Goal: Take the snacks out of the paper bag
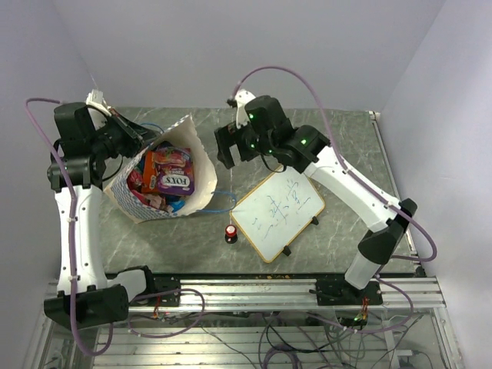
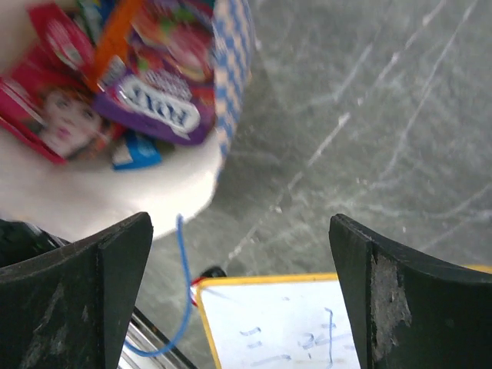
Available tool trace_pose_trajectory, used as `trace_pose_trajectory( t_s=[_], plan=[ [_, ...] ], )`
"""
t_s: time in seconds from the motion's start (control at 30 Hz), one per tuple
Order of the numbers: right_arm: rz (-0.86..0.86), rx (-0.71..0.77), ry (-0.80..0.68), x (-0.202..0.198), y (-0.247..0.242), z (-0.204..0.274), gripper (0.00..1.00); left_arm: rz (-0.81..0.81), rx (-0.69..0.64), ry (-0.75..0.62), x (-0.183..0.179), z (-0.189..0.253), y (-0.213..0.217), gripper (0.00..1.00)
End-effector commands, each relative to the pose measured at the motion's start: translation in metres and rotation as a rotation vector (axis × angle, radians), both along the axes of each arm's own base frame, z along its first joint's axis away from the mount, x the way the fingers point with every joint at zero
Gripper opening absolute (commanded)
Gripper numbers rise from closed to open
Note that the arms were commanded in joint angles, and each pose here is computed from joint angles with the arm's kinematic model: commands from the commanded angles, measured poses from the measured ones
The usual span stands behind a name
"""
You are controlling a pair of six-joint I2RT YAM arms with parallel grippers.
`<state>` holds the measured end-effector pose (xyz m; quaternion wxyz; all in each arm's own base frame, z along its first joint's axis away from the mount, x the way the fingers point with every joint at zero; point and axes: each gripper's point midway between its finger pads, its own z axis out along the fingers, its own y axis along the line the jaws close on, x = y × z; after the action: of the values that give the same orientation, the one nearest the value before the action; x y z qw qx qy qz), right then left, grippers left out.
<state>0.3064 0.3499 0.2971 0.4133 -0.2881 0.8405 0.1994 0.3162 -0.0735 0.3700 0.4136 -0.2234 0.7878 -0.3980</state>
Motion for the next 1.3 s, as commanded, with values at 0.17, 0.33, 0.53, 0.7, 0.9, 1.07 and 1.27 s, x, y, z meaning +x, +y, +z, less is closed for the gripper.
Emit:
trace_pose_trajectory(
  t_s=[0.17, 0.33, 0.53, 0.7, 0.9, 1.07, 1.27],
  plan=[
    [0.096, 0.264, -0.001, -0.019, 0.1, 0.027, 0.86, 0.035, -0.118, 0.036, -0.026, 0.008, -0.01, 0.07],
    [0.13, 0.375, 0.076, -0.02, 0.143, -0.004, 0.57, 0.044, -0.155, 0.05, -0.026, 0.008, -0.012, 0.07],
    [0.078, 0.356, 0.125, -0.006, 0.18, -0.065, 0.55, 0.05, -0.141, 0.044, -0.021, 0.015, -0.01, 0.07],
    [0.042, 0.301, 0.112, 0.004, 0.205, -0.098, 0.5, 0.03, -0.12, 0.064, -0.02, 0.017, -0.01, 0.07],
    [-0.047, 0.225, 0.057, 0.017, 0.209, -0.129, 0.74, 0.008, -0.11, 0.072, -0.016, 0.018, -0.011, 0.07],
    [-0.116, 0.134, 0.047, 0.027, 0.2, -0.154, 0.92, -0.014, -0.091, 0.063, -0.018, 0.021, -0.012, 0.07],
    [-0.137, 0.09, 0.024, 0.035, 0.203, -0.167, 0.88, -0.03, -0.101, 0.075, -0.024, 0.014, -0.015, 0.07]
  ],
)
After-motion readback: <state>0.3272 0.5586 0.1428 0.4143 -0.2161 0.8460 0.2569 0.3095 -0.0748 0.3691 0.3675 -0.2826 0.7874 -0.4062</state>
